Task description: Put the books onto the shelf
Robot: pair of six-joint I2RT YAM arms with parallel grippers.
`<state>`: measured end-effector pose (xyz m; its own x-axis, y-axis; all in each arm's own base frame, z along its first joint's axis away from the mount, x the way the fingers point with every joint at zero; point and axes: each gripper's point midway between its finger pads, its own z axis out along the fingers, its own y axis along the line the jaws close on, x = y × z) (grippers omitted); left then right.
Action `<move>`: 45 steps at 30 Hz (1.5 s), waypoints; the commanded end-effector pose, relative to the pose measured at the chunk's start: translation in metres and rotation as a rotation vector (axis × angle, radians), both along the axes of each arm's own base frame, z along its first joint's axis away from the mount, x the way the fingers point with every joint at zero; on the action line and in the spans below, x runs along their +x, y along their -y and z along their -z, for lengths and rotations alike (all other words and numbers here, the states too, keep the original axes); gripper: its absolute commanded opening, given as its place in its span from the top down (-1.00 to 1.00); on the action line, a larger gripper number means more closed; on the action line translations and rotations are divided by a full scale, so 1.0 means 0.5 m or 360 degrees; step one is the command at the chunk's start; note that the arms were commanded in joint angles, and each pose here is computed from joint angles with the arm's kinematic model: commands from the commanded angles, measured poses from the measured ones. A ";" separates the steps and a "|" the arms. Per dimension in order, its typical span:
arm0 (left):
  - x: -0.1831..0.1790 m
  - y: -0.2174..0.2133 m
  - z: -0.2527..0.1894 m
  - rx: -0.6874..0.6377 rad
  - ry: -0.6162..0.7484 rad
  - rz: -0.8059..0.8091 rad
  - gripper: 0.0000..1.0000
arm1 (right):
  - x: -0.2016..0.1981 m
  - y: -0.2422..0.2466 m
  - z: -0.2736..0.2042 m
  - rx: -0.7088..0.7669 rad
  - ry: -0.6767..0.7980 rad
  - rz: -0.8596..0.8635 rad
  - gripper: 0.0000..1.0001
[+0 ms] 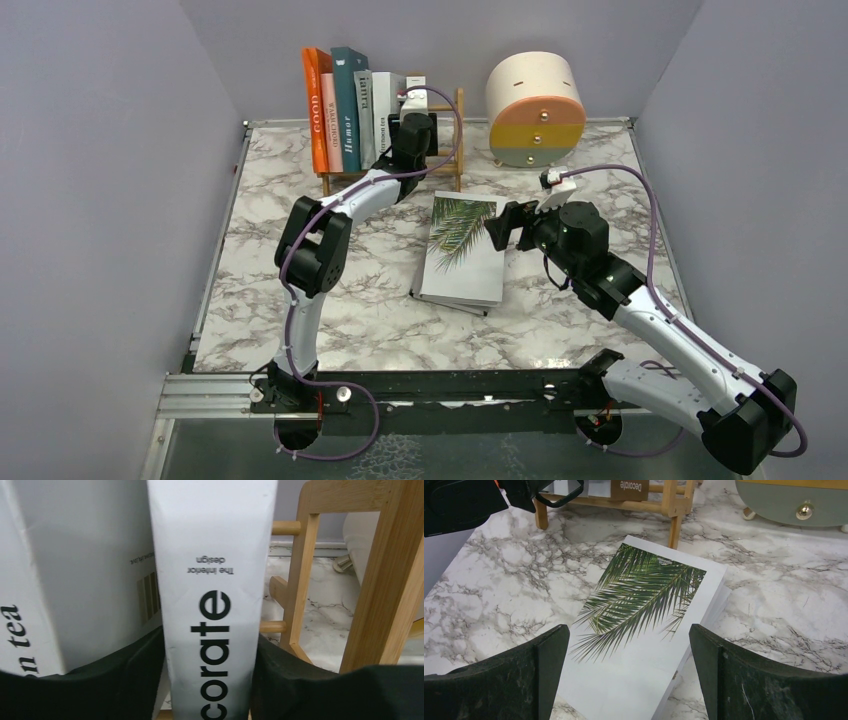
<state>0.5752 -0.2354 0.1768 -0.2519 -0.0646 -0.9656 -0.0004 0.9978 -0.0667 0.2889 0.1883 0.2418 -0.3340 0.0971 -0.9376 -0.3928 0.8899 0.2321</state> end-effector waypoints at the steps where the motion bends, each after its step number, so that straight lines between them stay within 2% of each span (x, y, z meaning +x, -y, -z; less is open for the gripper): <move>1: 0.003 -0.022 -0.024 -0.0007 0.0024 -0.0047 -0.04 | 0.001 0.002 -0.008 -0.0011 0.0022 0.0005 -0.78; 19: -0.061 -0.016 -0.186 -0.0095 0.0191 0.0001 -0.05 | -0.005 0.001 -0.017 0.0010 0.0028 -0.0006 -0.78; 26: -0.109 0.031 -0.253 -0.0159 0.0258 0.0160 -0.05 | -0.007 0.000 -0.017 0.0019 0.0024 -0.0012 -0.78; 31: -0.151 0.104 -0.293 -0.0243 0.0269 0.0414 -0.06 | -0.006 -0.003 -0.016 0.0018 0.0020 -0.0019 -0.78; 38: -0.166 0.195 -0.268 -0.0353 0.0156 0.0721 -0.05 | -0.008 -0.005 -0.024 0.0027 0.0028 -0.0031 -0.78; 45: -0.135 0.229 -0.206 -0.0344 0.0049 0.0789 -0.12 | -0.014 0.005 -0.027 0.0026 0.0035 -0.0012 -0.78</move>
